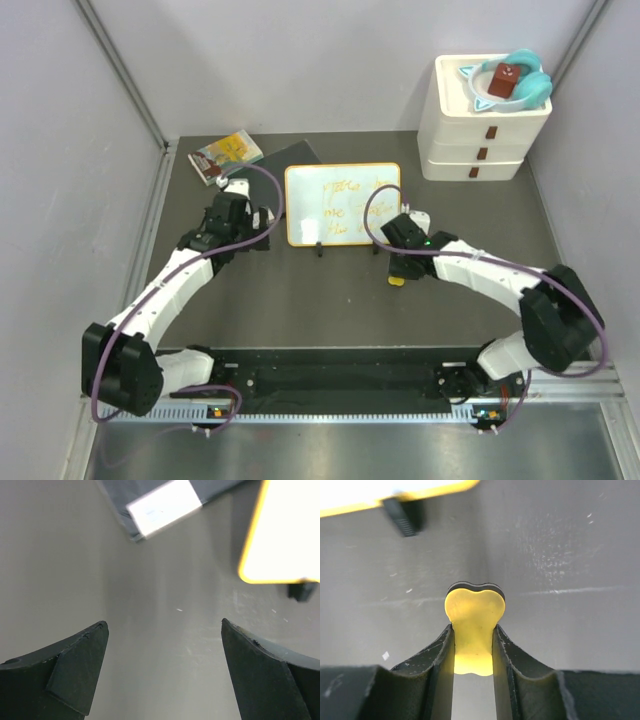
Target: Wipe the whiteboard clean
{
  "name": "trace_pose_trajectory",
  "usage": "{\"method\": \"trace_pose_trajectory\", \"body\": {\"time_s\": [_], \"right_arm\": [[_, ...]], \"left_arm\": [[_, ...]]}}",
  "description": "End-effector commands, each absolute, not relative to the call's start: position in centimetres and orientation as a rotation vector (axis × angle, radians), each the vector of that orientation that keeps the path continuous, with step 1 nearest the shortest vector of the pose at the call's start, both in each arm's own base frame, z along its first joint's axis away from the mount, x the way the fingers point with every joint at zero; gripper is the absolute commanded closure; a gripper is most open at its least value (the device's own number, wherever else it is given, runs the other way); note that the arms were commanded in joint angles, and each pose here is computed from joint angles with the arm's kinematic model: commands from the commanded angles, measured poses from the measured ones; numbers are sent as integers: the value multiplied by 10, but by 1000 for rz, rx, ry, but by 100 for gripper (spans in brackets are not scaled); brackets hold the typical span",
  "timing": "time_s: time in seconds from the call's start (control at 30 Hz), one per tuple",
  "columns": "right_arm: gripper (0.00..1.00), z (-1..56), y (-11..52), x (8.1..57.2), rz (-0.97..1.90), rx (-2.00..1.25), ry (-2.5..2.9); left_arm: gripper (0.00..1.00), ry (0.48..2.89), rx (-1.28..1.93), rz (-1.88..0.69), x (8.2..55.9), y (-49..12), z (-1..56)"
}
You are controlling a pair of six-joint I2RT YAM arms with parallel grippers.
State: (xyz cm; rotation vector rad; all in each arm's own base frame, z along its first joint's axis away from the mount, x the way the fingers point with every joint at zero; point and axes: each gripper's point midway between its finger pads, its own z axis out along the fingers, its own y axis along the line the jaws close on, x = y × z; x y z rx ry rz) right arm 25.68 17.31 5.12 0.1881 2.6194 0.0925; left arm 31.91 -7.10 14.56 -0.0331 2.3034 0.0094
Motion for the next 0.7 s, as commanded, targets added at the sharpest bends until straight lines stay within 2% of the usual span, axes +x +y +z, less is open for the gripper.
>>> {"method": "trace_pose_trajectory", "body": {"time_s": [0.0, 0.03, 0.1, 0.17, 0.2, 0.23, 0.33, 0.67], "right_arm": [[83, 100, 173, 262, 200, 121, 2466], [79, 116, 173, 262, 240, 117, 2420], [79, 132, 172, 263, 273, 77, 2362], [86, 150, 171, 263, 308, 57, 2302], [93, 154, 170, 264, 311, 42, 2282], [100, 159, 170, 263, 316, 35, 2268], [100, 163, 171, 264, 324, 11, 2260], [100, 150, 190, 279, 336, -44, 2288]], "left_arm": [[1, 2295, -28, -233, 328, -100, 147], [1, 2300, -81, -283, 326, -104, 140], [1, 2240, -86, -439, 334, -123, 144], [1, 2208, -108, -552, 328, -134, 137], [1, 2099, -65, -652, 335, -148, 154], [1, 2072, -99, -699, 330, -151, 141], [1, 1881, -120, -810, 332, -157, 157], [5, 1814, -4, -875, 358, -175, 142]]}}
